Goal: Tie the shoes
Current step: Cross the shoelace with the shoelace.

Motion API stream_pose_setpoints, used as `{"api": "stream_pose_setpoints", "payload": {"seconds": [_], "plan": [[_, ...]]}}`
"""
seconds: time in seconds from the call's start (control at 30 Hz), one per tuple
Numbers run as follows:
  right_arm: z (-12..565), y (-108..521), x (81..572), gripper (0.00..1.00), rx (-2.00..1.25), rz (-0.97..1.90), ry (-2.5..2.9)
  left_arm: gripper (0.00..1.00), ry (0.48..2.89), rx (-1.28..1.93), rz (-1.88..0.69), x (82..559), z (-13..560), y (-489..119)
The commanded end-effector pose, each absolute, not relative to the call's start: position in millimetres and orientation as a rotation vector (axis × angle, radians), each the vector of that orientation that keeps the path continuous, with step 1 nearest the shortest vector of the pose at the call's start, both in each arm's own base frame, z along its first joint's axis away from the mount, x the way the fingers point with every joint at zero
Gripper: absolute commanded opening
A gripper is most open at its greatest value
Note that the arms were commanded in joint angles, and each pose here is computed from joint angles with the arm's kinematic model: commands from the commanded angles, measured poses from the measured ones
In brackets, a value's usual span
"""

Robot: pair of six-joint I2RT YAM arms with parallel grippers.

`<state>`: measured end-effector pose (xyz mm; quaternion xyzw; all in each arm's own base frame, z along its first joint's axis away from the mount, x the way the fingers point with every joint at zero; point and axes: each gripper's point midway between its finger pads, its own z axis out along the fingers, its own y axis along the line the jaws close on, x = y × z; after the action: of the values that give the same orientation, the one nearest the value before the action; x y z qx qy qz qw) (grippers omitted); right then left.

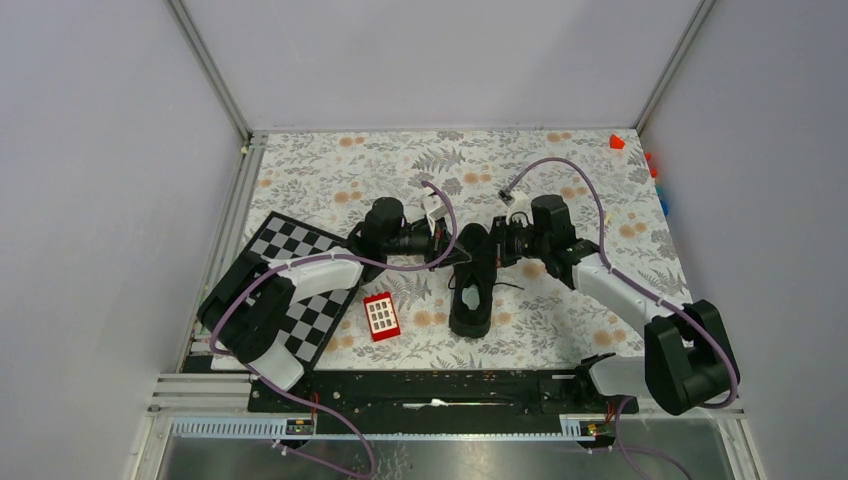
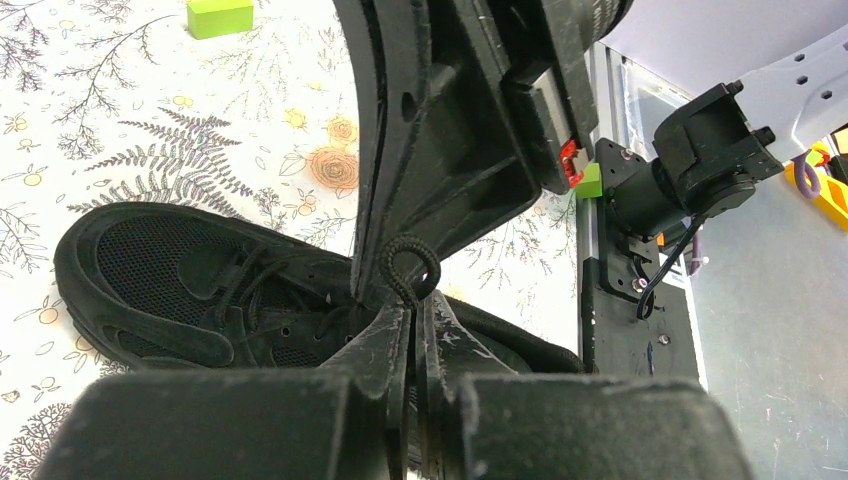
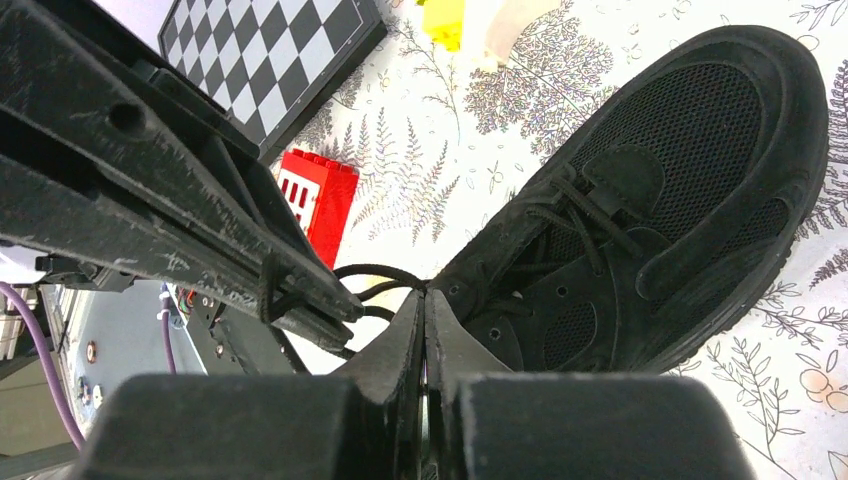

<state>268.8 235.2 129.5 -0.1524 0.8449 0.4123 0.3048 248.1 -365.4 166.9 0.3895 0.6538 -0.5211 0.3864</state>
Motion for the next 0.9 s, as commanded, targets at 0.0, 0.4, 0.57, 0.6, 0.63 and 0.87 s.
{"api": "stream_pose_setpoints", "payload": {"seconds": [0.0, 0.4, 0.57, 0.6, 0.63, 0.87], "plan": [[142.5, 235.3, 268.8, 0.00, -0.407, 1.078, 2.163, 0.00, 1.573, 1.026, -1.342, 245.7, 180.0, -367.6], [136.5, 216.0, 267.6, 0.00, -0.300, 0.970, 2.135, 0.00, 1.586, 1.027, -1.342, 254.0, 176.1, -374.7], [137.6, 214.2, 265.0, 0.00, -0.259, 0.980, 2.119, 0.00, 1.596, 1.042, -1.362, 251.8, 172.2, -379.0], [137.7, 213.0, 264.9, 0.00, -0.244, 0.979, 2.116, 0.00, 1.596, 1.044, -1.363, 251.6, 172.1, -380.1], [137.1, 211.6, 264.3, 0.00, -0.230, 0.978, 2.112, 0.00, 1.596, 1.045, -1.366, 251.1, 172.1, -381.0], [136.2, 201.7, 259.8, 0.00, -0.174, 0.954, 2.078, 0.00, 1.585, 1.039, -1.352, 255.1, 176.8, -384.6]]}}
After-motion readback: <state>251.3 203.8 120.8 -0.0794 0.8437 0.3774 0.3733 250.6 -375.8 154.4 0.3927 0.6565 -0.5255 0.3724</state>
